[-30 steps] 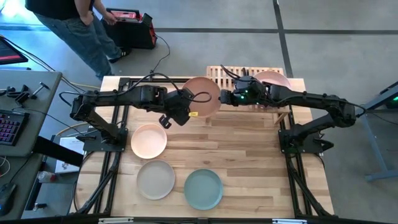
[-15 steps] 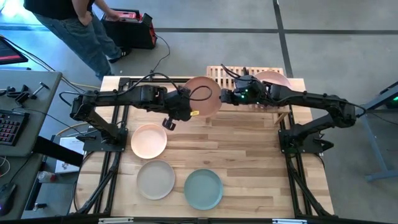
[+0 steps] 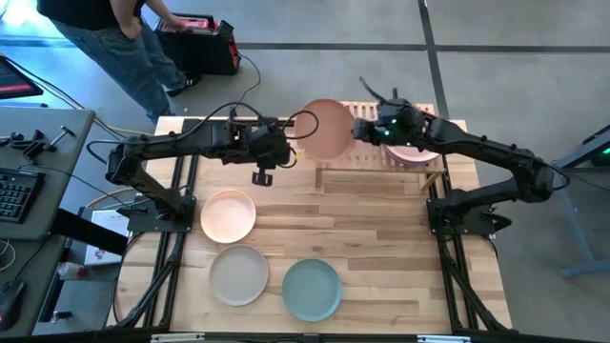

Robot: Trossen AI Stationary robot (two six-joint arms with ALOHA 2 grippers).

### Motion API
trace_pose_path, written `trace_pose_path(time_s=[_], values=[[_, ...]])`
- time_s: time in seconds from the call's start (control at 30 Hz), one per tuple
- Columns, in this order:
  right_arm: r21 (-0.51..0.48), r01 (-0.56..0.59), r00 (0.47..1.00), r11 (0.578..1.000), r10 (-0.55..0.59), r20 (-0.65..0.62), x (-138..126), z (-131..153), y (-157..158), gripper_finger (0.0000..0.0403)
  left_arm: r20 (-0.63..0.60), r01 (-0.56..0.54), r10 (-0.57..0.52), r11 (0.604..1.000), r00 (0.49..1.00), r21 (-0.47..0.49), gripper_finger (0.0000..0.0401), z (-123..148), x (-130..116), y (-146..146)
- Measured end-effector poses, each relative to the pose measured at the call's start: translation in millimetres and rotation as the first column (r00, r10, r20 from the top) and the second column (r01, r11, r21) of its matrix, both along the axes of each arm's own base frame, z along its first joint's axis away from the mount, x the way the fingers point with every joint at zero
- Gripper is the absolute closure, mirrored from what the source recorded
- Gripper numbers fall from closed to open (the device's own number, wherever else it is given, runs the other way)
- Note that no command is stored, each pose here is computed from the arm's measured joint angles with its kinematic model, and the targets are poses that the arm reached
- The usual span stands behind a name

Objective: Place and stack plates onto a shelf
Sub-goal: Put the brown plate on the shelf

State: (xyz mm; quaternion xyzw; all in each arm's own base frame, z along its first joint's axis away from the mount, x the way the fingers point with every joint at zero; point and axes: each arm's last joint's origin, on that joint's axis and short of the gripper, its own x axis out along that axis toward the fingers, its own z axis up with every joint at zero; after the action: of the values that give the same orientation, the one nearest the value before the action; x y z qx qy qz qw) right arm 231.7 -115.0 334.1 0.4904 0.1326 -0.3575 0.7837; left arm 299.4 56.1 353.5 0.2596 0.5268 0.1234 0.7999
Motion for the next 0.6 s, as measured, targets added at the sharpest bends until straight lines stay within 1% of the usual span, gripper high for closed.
trace_pose_path(time_s=[0.13,0.23,0.4,0.53,0.6], values=[[-0.052,0.012,1.0,0.999,-0.012,0.01,-12,8,-8,0.0402,0.017,-0.043,0.043,0.999,0.999,-0.011,0.0297,1,-2,7],[-0.093,0.007,1.0,0.996,-0.007,0.001,-21,11,-16,0.0402,0.022,-0.052,0.053,0.998,0.998,-0.021,0.0297,2,-4,11],[-0.171,-0.063,0.998,0.983,0.059,-0.029,-34,14,-34,0.0402,0.025,-0.06,0.061,0.998,0.998,-0.026,0.0297,2,-4,12],[-0.258,-0.13,0.991,0.957,0.121,-0.05,-42,16,-47,0.0402,0.027,-0.062,0.063,0.998,0.998,-0.029,0.0297,2,-4,12],[-0.308,-0.159,0.987,0.938,0.145,-0.069,-46,18,-53,0.0403,0.035,-0.069,0.071,0.997,0.997,-0.041,0.0297,2,-4,12]])
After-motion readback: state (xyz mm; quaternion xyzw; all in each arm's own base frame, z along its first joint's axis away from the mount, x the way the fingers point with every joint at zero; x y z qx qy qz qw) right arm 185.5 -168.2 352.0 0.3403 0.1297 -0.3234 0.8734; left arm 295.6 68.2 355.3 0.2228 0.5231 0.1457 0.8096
